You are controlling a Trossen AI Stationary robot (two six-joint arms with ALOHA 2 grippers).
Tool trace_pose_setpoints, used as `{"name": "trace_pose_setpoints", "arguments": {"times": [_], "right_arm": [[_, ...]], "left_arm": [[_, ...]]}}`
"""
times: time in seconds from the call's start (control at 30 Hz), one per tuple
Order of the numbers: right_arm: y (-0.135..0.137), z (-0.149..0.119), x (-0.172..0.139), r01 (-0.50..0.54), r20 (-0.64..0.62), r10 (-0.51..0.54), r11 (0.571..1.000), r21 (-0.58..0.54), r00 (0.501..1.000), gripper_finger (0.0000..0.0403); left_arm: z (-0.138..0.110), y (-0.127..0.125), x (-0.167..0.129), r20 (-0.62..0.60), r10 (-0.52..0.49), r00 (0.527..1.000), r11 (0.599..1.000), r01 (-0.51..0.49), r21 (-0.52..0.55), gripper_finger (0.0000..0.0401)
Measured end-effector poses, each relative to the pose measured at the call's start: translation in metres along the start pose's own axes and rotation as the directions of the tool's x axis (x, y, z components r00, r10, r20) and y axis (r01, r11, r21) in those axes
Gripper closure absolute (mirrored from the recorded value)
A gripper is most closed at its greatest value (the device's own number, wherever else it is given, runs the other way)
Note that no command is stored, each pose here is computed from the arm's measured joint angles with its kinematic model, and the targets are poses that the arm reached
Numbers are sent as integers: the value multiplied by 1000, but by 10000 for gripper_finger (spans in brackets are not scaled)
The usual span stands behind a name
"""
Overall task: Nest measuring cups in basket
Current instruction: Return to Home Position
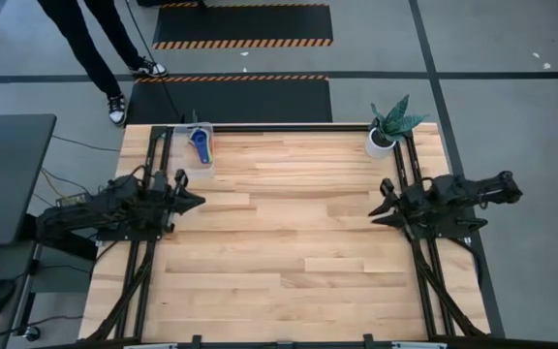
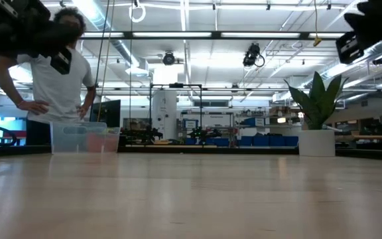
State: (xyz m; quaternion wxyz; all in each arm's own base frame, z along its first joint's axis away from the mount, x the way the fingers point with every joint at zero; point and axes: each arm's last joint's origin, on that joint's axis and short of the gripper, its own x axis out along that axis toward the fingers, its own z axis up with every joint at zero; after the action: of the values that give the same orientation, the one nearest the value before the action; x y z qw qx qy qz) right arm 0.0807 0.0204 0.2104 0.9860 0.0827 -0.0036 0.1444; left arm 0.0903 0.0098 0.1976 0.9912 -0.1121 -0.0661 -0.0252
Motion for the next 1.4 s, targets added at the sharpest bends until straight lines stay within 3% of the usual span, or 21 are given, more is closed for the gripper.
{"name": "trace_pose_setpoints", "arguments": {"times": [0.3,0.6,1.4], "right_arm": [[-10,-42,13,92,-13,-91,995,42,996,312],[-10,-46,16,66,-46,-70,995,-80,996,312],[-11,-48,17,76,-64,-79,996,-56,995,312]], "left_arm": [[-25,7,3,-71,20,997,1000,-20,1,390],[-26,7,3,-85,23,996,986,-8,169,390],[-23,7,3,-39,38,999,984,-31,175,390]]}}
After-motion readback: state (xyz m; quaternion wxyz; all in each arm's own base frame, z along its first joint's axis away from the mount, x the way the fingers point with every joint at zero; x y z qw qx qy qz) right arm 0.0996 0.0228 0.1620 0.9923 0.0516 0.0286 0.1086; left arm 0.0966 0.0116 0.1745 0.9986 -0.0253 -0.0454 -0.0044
